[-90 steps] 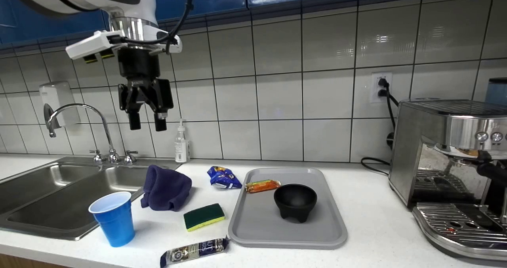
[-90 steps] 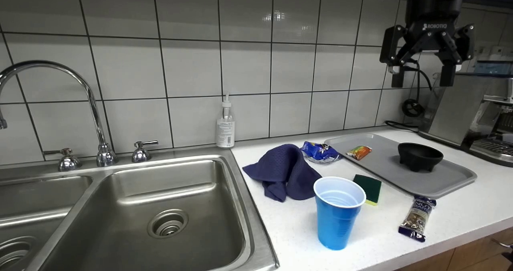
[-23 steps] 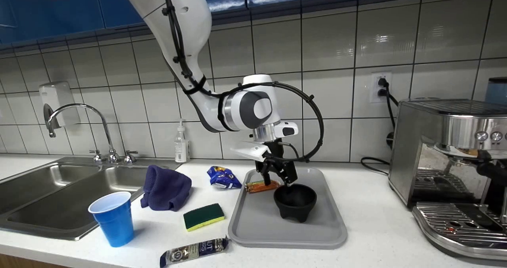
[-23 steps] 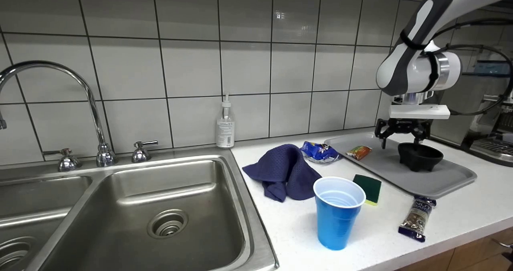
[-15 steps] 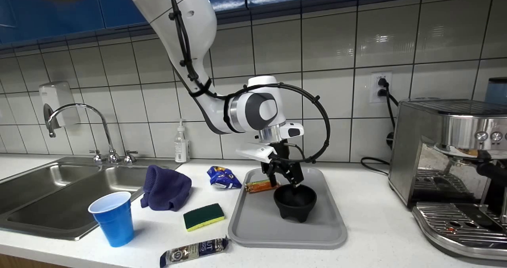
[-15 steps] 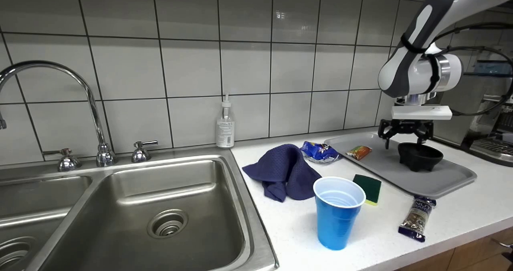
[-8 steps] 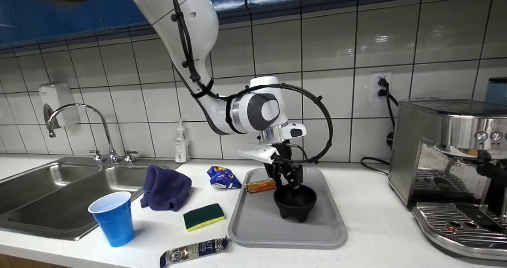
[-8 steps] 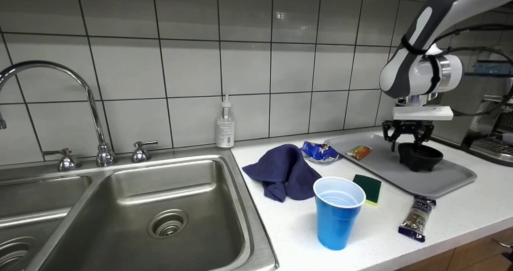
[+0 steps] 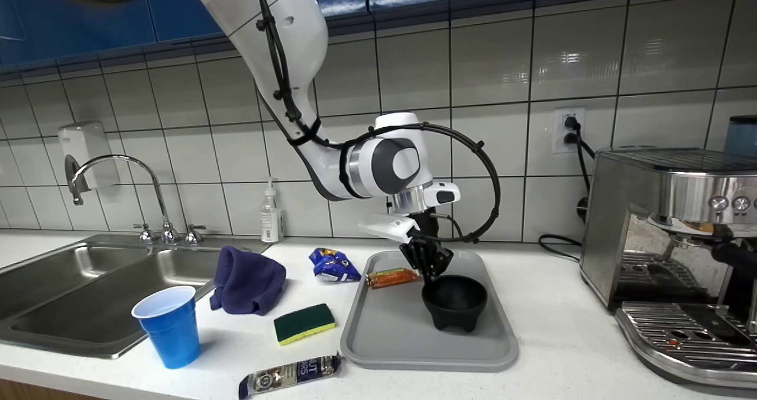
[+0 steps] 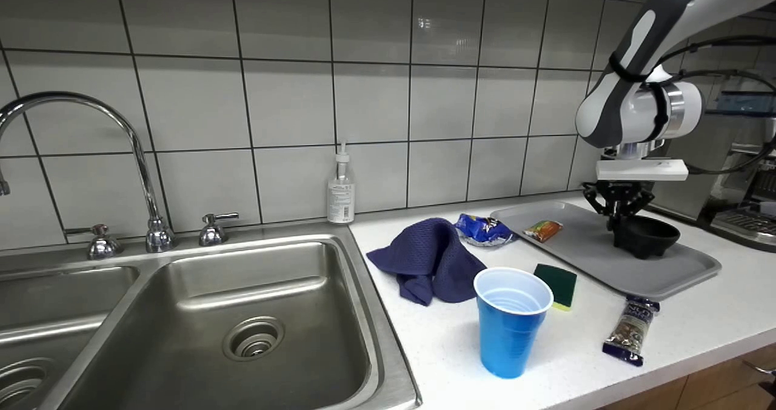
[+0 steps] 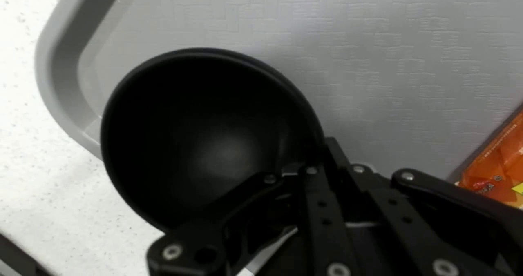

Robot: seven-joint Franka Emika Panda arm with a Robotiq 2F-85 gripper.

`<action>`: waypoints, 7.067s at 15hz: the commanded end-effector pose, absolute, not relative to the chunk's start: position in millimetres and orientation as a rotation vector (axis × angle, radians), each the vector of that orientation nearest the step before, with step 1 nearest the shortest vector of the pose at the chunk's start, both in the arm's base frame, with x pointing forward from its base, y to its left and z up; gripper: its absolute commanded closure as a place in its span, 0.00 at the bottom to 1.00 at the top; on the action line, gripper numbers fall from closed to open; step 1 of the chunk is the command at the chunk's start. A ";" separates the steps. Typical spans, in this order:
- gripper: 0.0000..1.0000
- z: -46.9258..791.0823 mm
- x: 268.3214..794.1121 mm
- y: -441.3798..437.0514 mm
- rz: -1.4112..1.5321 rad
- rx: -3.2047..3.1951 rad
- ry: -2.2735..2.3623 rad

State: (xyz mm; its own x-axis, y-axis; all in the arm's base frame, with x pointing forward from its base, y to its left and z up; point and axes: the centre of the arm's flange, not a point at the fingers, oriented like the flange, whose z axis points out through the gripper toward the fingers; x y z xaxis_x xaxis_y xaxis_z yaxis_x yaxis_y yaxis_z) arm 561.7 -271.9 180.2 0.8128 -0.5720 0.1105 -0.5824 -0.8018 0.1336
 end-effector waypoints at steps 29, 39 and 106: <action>0.98 222.9 488.8 -364.7 0.021 2.666 -1.152; 0.98 198.7 462.5 -402.5 -0.031 2.576 -1.297; 0.00 200.9 562.8 -235.8 0.101 2.514 -1.667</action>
State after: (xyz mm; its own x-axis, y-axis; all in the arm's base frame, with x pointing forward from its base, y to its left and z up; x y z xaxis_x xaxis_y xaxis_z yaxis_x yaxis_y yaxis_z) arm 549.7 -246.6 202.4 0.4297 -0.8933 0.1320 -0.9028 -0.4222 0.0817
